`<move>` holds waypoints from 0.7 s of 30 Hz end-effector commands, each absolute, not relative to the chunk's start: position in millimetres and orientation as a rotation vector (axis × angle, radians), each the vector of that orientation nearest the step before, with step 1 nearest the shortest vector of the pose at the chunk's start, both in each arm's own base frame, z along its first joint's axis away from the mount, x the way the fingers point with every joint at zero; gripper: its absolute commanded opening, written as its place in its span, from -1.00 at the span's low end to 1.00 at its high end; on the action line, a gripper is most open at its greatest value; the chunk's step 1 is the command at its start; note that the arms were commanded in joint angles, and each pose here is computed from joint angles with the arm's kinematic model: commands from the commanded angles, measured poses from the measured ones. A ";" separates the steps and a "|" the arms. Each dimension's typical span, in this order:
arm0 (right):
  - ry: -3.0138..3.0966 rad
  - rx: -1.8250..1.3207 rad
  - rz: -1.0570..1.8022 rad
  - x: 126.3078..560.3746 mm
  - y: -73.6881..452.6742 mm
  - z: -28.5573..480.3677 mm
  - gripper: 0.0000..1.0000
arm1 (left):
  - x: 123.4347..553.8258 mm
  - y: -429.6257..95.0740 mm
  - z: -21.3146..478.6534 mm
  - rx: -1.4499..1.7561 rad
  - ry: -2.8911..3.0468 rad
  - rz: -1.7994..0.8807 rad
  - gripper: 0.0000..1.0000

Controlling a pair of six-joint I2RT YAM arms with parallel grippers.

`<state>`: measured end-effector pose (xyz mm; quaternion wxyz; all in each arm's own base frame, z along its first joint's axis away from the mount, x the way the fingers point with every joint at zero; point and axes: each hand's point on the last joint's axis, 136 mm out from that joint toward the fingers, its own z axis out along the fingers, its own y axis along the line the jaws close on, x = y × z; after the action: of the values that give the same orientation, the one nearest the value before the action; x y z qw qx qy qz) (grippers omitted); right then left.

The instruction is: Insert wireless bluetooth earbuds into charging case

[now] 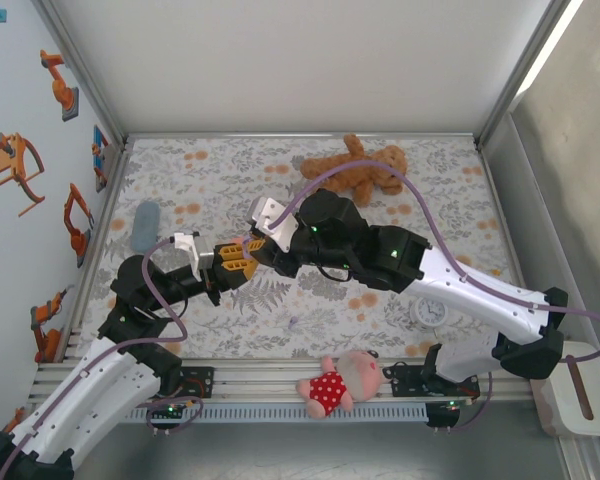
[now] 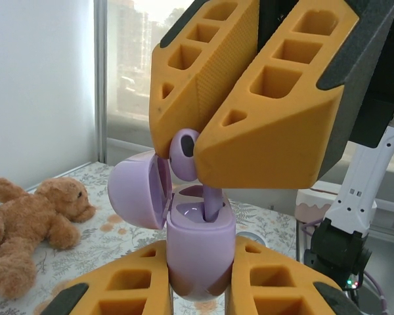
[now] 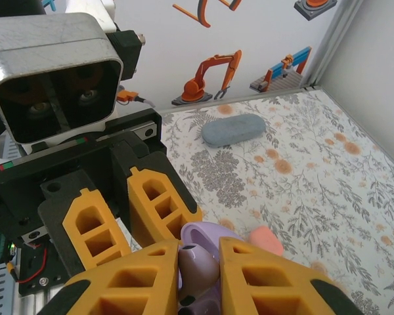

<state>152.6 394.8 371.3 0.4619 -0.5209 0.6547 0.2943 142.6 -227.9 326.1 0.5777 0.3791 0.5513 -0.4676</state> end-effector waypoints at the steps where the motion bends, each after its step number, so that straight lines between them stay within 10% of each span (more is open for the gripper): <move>1: 1.608 -1.310 0.749 146.3 398.0 369.8 -0.60 | 135.9 -228.4 335.4 0.906 1.234 -1.103 -0.97; 21: 1.600 -1.156 0.727 157.6 381.7 409.5 -0.17 | 134.5 -228.5 331.0 0.910 1.245 -1.105 -0.97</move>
<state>153.4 391.7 378.5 0.4621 -0.5102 0.6631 0.2941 141.6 -228.3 326.7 0.5781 0.3798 0.5499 -0.4683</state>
